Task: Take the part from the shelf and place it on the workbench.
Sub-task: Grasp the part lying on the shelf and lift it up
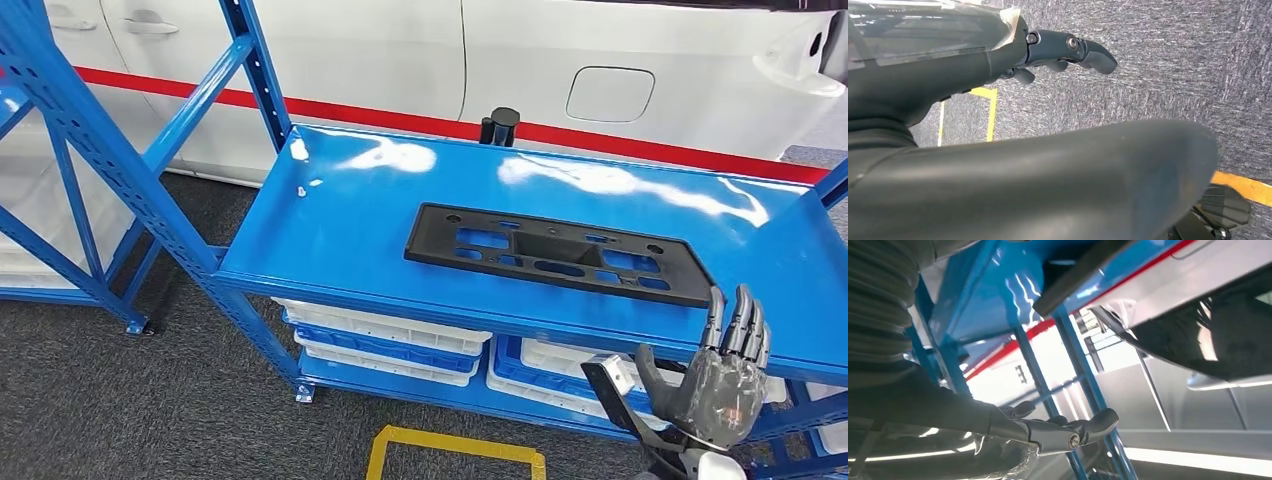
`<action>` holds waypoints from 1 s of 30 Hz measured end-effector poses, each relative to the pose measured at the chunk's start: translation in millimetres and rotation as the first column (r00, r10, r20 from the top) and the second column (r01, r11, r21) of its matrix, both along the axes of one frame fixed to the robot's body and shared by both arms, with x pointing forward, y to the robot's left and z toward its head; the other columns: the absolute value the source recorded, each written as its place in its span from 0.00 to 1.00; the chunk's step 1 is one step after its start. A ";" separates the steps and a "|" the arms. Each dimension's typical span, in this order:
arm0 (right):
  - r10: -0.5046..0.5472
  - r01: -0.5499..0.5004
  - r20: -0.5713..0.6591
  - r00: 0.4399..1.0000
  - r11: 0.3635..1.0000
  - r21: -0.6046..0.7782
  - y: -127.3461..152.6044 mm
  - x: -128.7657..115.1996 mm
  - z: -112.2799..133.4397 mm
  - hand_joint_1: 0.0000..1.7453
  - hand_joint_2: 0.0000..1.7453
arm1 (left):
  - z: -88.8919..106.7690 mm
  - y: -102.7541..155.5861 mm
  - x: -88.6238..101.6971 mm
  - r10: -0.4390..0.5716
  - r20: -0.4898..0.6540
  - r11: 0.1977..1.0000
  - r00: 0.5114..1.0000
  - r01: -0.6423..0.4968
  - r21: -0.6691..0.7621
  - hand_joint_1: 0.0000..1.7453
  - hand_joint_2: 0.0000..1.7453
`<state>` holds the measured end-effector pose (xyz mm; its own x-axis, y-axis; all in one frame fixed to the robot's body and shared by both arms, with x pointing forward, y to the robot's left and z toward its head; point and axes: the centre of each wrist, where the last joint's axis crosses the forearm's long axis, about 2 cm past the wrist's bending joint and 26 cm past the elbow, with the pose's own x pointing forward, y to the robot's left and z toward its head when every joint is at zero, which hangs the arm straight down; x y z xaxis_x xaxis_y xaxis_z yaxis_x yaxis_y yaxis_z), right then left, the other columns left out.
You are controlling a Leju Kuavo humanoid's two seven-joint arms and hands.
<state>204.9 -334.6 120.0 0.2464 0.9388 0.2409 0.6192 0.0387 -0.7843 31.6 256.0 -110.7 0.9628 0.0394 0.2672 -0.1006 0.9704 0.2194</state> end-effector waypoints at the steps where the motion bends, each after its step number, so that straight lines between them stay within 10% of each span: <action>1: -0.004 0.004 0.005 1.000 1.000 -0.018 -4.5 4.5 1.4 0.00 1.00 | 0.0 -0.1 0.2 -0.001 0.000 1.000 1.000 0.001 0.000 0.00 0.00; 30: 0.022 -0.019 -0.172 0.985 1.000 0.016 -45.0 96.0 -16.1 0.00 1.00 | 0.2 1.2 2.8 -0.012 0.008 1.000 1.000 0.012 0.003 0.00 0.00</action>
